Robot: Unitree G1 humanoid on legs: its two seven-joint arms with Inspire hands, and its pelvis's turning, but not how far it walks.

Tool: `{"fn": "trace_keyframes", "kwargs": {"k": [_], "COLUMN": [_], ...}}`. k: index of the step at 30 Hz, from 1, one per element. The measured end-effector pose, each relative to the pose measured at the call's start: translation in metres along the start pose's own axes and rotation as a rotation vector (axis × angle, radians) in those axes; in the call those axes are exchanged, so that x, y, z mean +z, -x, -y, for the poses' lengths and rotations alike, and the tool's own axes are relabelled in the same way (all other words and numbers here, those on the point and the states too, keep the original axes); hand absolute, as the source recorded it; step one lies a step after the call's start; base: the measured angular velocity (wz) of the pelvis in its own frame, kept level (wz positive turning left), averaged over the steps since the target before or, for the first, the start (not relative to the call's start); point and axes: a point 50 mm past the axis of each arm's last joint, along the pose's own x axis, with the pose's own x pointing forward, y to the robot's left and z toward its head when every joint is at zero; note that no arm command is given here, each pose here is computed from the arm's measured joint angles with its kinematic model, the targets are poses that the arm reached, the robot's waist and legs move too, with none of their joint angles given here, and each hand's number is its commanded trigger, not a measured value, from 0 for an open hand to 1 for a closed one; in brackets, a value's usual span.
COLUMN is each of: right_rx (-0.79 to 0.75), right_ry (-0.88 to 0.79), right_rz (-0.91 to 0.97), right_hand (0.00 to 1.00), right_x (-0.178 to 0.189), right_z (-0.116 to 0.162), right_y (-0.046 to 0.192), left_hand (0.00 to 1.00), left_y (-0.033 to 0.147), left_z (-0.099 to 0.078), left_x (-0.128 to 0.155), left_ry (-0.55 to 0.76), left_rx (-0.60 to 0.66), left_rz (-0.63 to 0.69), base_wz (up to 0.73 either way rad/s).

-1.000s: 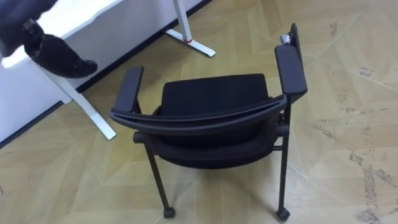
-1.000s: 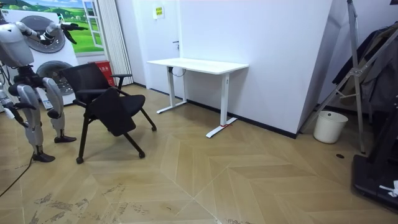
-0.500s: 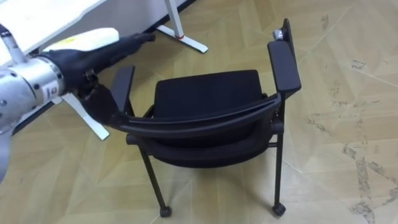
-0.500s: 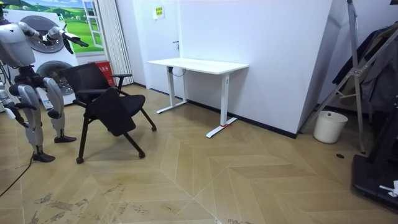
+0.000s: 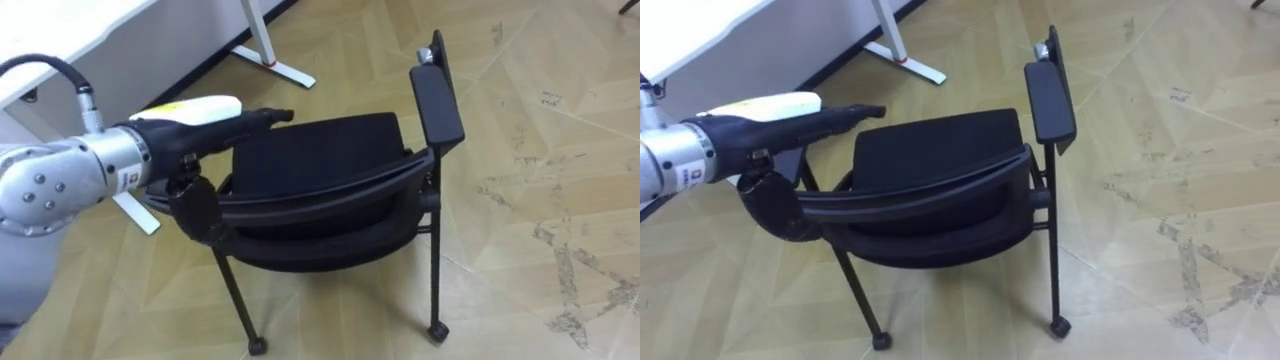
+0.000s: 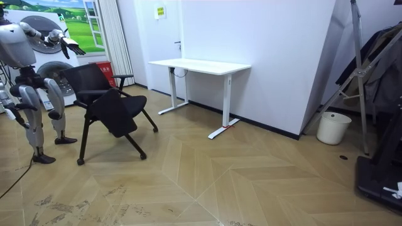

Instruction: Push chair

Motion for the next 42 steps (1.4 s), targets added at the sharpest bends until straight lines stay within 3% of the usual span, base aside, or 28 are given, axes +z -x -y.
{"fn": "trace_keyframes", "kwargs": {"k": [7,16,20,25,35,42], "right_rx": [0.016,0.030,0.033,0.027,0.003,-0.017], "right_ry": [0.017,0.025,0.021,0.018,0.010,0.016], "right_rz": [-0.007,0.000,0.004,0.007,-0.001,0.009], "right_hand": [0.00,0.00,0.00,0.00,0.00,0.00], "right_x": [0.004,0.007,0.007,0.003,-0.004,-0.006], "right_z": [-0.006,-0.008,-0.009,-0.006,-0.011,-0.008], "right_y": [-0.001,-0.002,-0.002,-0.001,-0.001,0.000], "left_hand": [0.00,0.00,0.00,0.00,0.00,0.00], "left_y": [-0.004,-0.017,-0.024,-0.033,-0.052,-0.054], "left_z": [0.002,0.016,0.027,0.055,0.077,0.087], "left_x": [-0.004,-0.018,-0.031,-0.052,-0.068,-0.073], "left_ry": [-0.017,0.055,0.105,0.219,0.330,0.300], "left_rx": [0.018,-0.029,-0.064,-0.119,0.025,0.070], "left_rz": [-0.058,-0.116,-0.156,-0.219,-0.252,-0.290], "base_wz": [-0.01,0.00,-0.02,-0.07,0.00,-0.06]}}
